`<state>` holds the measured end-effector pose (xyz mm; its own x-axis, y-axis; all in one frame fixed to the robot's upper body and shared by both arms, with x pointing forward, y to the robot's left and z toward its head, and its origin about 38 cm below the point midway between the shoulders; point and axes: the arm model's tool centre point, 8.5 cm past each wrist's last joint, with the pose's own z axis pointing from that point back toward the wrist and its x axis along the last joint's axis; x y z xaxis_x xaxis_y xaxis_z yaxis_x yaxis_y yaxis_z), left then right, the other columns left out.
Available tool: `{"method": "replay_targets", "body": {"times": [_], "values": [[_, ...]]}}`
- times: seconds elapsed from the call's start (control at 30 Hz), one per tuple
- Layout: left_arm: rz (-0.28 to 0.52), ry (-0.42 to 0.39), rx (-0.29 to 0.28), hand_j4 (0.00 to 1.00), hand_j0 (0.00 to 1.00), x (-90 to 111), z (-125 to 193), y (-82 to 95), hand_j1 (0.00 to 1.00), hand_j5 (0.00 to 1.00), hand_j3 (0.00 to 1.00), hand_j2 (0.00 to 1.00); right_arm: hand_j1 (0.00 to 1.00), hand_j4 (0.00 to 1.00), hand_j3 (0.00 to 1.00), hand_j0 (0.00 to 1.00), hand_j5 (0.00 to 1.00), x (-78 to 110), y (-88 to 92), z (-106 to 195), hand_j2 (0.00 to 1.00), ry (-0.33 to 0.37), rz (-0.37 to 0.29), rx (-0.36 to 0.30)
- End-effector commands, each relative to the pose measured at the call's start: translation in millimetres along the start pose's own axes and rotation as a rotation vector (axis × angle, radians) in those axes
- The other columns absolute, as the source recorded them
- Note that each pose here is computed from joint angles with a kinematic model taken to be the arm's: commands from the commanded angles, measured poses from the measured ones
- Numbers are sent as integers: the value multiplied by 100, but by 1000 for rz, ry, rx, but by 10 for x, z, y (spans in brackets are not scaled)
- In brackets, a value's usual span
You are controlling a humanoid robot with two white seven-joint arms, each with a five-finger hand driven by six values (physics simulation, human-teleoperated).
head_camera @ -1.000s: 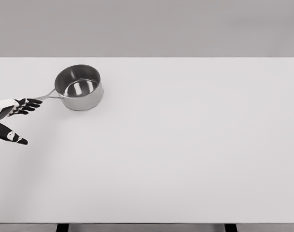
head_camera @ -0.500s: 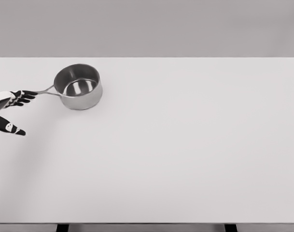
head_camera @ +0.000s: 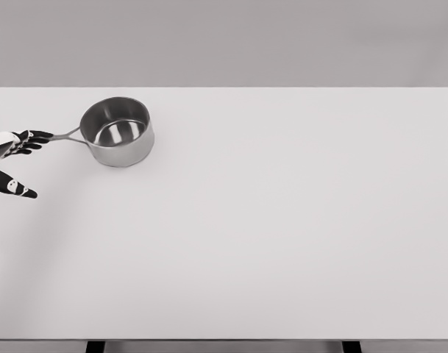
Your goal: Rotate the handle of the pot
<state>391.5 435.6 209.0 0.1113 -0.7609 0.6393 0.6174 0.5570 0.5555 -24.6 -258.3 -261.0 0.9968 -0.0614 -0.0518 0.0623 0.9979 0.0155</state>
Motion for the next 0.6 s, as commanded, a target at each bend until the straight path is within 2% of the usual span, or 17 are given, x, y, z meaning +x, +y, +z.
{"method": "replay_targets", "body": {"times": [0.0,0.13,0.27,0.37,0.57], "values": [[-4,-5,-2,100,100,15,4,-6,100,100,100,100,100,100,100,100,100,-4,2,0,100,1,0,1],[-6,-1,-13,100,100,0,13,-44,100,100,100,100,100,100,100,100,100,-4,2,0,100,1,0,1],[-31,-23,-25,100,100,107,19,-87,100,100,100,100,100,100,100,100,100,-4,2,0,100,1,0,1],[-37,-3,-40,100,100,48,-45,-162,100,100,100,100,100,100,100,100,100,1,0,0,100,0,0,0],[-37,23,-37,100,100,-33,-132,-199,100,100,100,100,100,100,100,100,100,1,0,0,100,0,0,0]]}}
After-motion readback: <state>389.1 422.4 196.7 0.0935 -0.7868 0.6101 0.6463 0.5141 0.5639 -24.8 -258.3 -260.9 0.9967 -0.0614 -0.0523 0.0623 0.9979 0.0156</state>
